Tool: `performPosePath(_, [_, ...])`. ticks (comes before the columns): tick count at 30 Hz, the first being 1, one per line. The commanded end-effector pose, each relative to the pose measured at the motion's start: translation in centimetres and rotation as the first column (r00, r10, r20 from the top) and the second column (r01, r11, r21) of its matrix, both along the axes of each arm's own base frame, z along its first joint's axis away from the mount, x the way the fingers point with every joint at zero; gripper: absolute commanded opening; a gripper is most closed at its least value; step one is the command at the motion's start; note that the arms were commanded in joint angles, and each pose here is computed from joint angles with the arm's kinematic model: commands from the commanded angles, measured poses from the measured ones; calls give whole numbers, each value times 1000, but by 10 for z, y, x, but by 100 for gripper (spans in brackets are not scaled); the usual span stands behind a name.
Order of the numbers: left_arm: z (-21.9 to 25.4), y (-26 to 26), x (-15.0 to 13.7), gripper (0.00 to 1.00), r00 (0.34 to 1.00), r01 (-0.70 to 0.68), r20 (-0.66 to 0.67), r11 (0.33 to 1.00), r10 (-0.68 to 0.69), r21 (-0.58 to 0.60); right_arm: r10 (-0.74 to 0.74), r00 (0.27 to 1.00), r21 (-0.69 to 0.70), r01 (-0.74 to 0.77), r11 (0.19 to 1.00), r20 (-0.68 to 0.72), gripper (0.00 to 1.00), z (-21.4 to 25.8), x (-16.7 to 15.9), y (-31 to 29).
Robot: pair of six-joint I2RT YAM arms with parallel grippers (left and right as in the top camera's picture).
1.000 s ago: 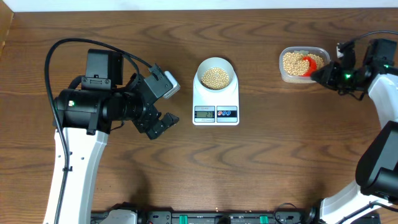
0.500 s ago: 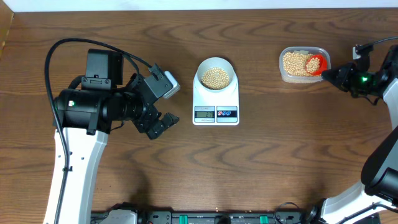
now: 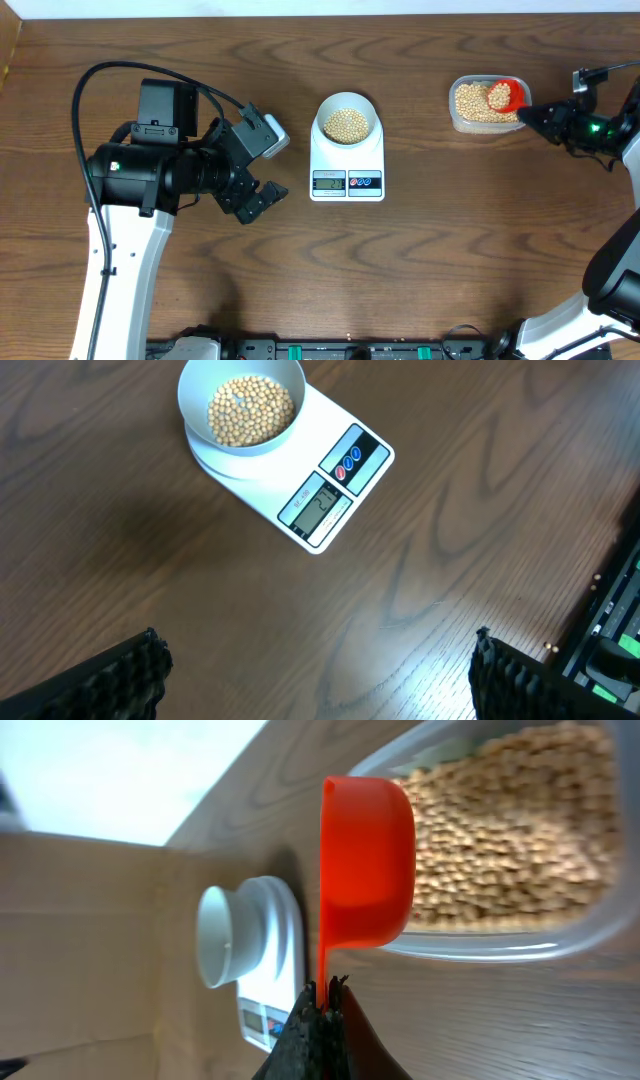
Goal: Scoop item into bowl and weigh 50g on scale
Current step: 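Dip the red scoop into the soybean tub and fill it, then lift the filled scoop and carry it left over the bowl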
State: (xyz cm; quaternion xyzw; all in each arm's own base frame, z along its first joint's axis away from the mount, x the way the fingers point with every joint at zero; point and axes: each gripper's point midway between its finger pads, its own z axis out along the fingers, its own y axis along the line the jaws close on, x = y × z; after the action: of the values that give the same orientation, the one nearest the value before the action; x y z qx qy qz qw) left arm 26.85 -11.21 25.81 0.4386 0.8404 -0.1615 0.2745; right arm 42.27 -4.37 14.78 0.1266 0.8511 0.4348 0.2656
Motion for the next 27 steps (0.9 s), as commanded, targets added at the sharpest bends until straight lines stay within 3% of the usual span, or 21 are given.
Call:
performPosePath(1, [8, -1, 2, 98, 1000, -7, 13, 1000, 7, -16, 35, 999, 95, -38, 995, 35, 1, 13, -1, 9])
performPosePath(13, [8, -1, 2, 98, 1000, -6, 14, 1000, 6, -17, 114, 991, 149, -123, 981, 68, 1, 24, 4, 43])
performPosePath(27, [8, -1, 2, 98, 1000, -6, 13, 1000, 6, -17, 317, 938, 128, -334, 934, 140, 1, 35, 10, 141])
